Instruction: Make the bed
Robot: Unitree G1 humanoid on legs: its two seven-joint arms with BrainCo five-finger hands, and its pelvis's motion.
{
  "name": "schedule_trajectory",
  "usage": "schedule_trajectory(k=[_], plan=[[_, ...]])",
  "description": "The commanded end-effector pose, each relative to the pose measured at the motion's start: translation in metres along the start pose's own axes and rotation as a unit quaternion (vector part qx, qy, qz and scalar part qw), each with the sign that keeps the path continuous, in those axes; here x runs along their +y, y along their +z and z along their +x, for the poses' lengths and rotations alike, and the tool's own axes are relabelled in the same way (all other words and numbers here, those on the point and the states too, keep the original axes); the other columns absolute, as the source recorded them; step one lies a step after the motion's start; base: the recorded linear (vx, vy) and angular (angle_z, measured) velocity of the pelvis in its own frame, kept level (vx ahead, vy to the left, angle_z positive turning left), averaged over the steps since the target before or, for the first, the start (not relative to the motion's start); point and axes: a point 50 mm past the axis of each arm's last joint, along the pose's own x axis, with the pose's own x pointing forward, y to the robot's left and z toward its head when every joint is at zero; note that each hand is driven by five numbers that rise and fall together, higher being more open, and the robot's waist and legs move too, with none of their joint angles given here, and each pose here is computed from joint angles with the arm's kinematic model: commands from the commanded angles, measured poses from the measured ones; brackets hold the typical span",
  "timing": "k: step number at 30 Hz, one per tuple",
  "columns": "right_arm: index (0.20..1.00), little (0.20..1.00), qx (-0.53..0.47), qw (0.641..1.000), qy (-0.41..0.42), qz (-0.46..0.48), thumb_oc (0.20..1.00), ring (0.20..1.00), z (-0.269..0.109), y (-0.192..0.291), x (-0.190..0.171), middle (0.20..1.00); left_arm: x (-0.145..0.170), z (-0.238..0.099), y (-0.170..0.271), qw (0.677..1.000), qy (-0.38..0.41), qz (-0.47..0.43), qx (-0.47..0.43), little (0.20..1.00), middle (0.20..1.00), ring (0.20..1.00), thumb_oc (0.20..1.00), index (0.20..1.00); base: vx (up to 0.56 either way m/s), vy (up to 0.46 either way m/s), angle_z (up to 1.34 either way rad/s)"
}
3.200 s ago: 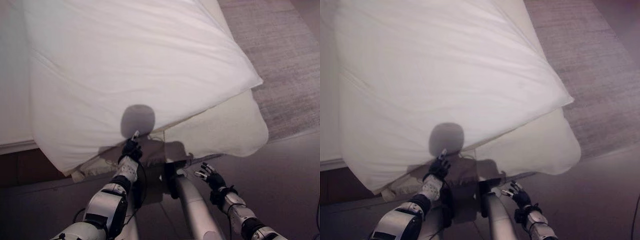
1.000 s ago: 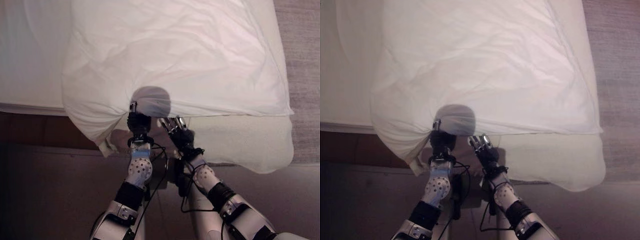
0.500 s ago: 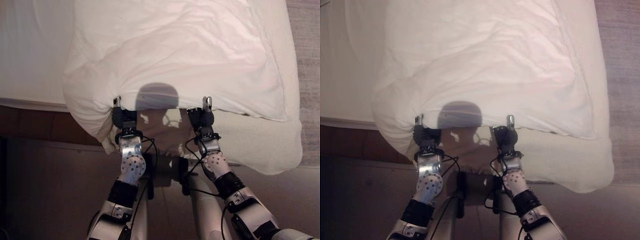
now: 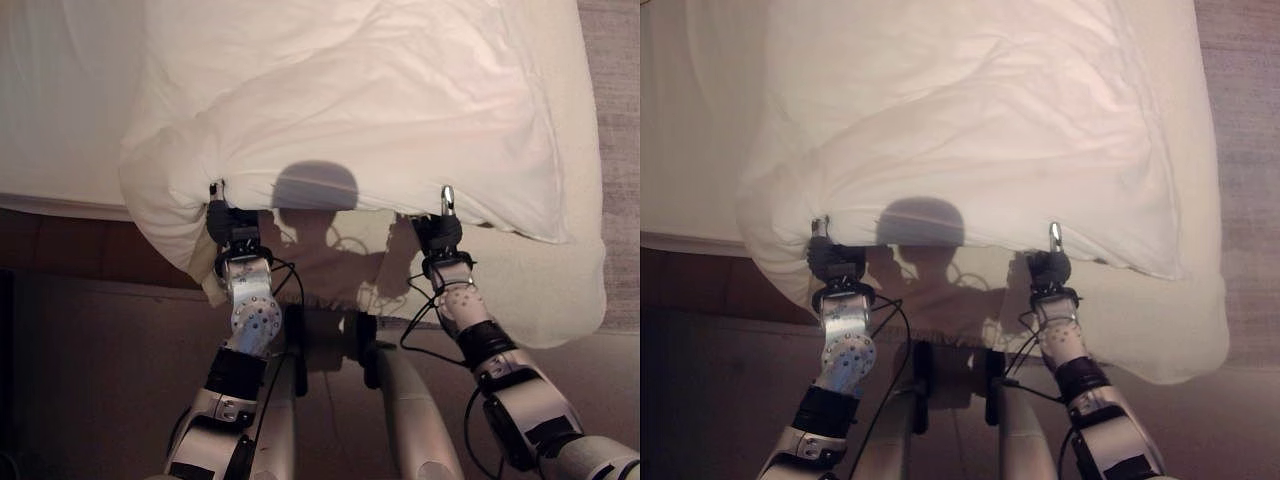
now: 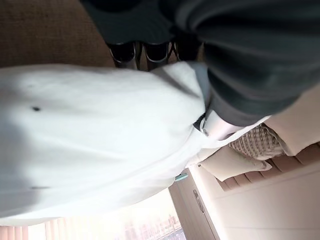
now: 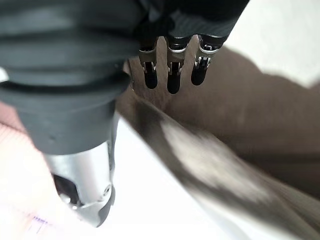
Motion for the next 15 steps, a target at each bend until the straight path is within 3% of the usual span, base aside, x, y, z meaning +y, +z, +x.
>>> schedule_trajectory(k=[1,15], plan=[[1.0,1.0,-0.095,0.994,-0.053,-0.007,1.0,1.0,0.001,0.062,-0.02,1.0,-0.023,0.012,0.075,0.982,-0.079,0.027,-0.168,0.2,0.2,0.2,0.2,0.2,0.0,0.0,0.0],[1.0,1.0,-0.172,0.982,-0.071,0.014,1.0,1.0,0.008,0.097,0.001,1.0,-0.011,0.015,0.097,0.976,-0.044,0.061,-0.203,0.2,0.2,0.2,0.2,0.2,0.0,0.002,-0.01]])
